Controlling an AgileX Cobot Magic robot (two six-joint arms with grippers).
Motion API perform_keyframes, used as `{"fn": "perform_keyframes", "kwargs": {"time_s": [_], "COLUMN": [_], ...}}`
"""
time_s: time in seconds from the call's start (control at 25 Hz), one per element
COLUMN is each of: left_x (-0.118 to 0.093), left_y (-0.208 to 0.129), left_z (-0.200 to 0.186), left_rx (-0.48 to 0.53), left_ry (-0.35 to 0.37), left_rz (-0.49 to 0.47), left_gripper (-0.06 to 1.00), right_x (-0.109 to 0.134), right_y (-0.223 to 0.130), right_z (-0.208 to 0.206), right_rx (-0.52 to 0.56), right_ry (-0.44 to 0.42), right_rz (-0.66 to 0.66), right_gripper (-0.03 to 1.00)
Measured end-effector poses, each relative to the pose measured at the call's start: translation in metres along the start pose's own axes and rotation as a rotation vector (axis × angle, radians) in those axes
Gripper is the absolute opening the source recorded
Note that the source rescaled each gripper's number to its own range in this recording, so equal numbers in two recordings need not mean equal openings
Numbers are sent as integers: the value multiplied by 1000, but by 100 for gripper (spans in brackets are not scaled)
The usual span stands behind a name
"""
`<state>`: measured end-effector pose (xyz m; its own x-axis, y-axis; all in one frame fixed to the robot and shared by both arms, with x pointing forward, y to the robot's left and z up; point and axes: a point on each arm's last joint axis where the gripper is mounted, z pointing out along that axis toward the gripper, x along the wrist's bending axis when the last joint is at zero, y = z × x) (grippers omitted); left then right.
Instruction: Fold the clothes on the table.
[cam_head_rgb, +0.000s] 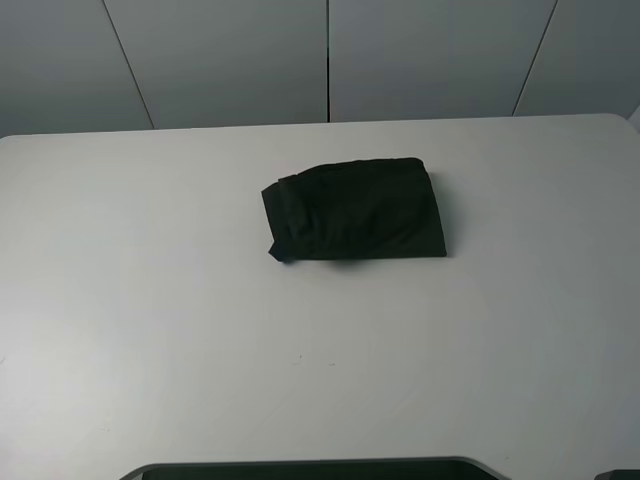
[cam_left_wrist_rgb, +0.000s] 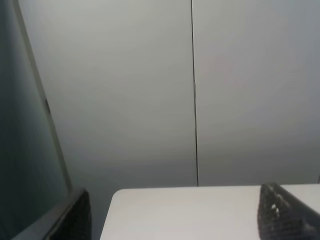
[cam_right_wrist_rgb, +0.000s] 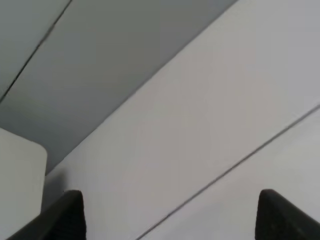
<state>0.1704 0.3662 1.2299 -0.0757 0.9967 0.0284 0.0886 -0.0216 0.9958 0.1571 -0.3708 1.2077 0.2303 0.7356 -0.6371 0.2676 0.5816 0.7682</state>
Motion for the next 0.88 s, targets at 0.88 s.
{"fn": "perform_keyframes", "kwargs": {"time_s": [0.88], "left_x": [-34], "left_y": [-123], "left_z": [41], "left_rx": [305], "left_ry": [-141], "left_rz": [-124], "left_gripper": [89], "right_x": [129], "right_y": [-5], "right_z": [15], "right_rx": [149], "right_ry": [470], "right_rz": [414], "right_gripper": [79]}}
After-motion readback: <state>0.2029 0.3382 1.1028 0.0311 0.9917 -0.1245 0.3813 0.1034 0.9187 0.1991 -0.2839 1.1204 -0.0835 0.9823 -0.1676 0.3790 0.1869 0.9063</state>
